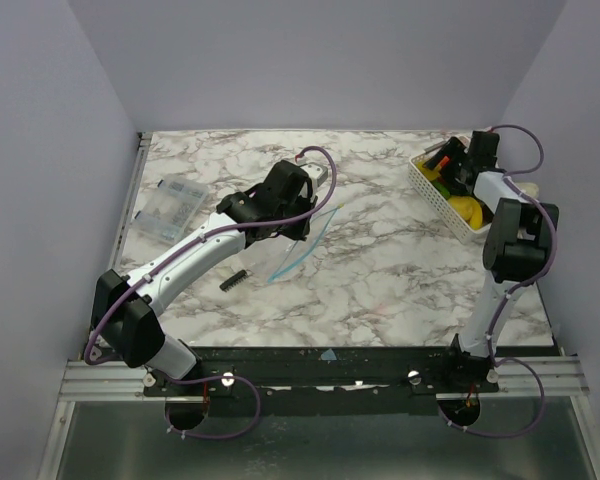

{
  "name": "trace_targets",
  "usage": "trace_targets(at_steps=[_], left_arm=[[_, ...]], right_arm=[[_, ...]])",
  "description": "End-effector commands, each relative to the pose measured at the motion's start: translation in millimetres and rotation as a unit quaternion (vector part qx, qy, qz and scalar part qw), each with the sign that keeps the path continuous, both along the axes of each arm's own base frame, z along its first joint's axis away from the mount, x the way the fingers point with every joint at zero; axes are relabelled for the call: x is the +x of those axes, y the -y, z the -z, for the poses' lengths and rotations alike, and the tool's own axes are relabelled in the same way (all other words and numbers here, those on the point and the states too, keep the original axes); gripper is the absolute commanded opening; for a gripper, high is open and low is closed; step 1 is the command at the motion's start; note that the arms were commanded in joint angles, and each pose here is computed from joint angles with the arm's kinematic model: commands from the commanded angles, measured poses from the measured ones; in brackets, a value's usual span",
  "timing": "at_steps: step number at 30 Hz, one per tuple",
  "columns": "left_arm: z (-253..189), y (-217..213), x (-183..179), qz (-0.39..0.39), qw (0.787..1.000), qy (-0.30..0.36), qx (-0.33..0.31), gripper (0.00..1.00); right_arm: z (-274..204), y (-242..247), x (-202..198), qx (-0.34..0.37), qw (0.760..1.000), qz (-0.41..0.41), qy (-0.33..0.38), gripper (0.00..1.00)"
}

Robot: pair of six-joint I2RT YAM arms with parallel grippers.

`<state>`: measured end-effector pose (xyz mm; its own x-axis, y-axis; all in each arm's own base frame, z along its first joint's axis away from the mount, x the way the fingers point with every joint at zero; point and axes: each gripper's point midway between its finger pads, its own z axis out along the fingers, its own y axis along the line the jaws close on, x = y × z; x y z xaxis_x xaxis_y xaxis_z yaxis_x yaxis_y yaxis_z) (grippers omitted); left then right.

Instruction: Place the food in the zip-top bag and seal the zipper

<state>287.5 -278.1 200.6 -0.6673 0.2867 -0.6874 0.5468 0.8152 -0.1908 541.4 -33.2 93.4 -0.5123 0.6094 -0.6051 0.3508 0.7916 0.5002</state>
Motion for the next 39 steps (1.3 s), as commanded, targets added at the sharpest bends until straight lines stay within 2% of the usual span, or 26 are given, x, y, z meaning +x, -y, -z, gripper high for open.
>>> trace_targets(at_steps=[1, 8, 11, 15, 20, 23, 26, 31, 37, 39], left_arm=[[-11, 6, -1, 0.008, 1.000, -0.003, -0.019, 0.00], [-11, 6, -1, 0.008, 1.000, -0.004, -0.021, 0.00], [-10, 7, -2, 0.010, 1.000, -0.006, -0.023, 0.00], [-9, 7, -1, 0.008, 1.000, -0.008, -0.021, 0.00], [-8, 6, -1, 0.007, 1.000, -0.007, -0.018, 0.00], [-8, 5, 0, 0.005, 1.000, -0.004, -0.015, 0.00], [-7, 4, 1, 0.004, 1.000, -0.003, -0.013, 0.00], [-8, 3, 1, 0.004, 1.000, -0.002, -0.012, 0.00], [-11, 4, -2, 0.011, 1.000, -0.002, -0.016, 0.00], [-11, 6, -3, 0.015, 1.000, -0.004, -0.021, 0.00]], right_arm=[[-9, -14, 17, 0.036, 0.999, -0.027, 0.027, 0.86], [0, -23, 25, 0.069, 0.997, -0.035, 0.022, 0.75], [2, -24, 24, 0.078, 0.996, -0.030, 0.022, 0.64], [-8, -20, 20, 0.068, 0.997, -0.019, 0.031, 0.42], [-30, -11, 12, 0.036, 0.998, -0.010, 0.040, 0.30], [-46, -7, 1, 0.014, 0.999, -0.005, 0.049, 0.27], [-61, -4, -17, -0.008, 0.998, -0.007, 0.056, 0.23], [-75, -6, -63, -0.031, 0.998, -0.004, 0.059, 0.23], [-71, -69, -142, 0.064, 0.990, -0.091, 0.084, 0.19], [-71, -99, -167, 0.071, 0.985, -0.127, 0.091, 0.19]])
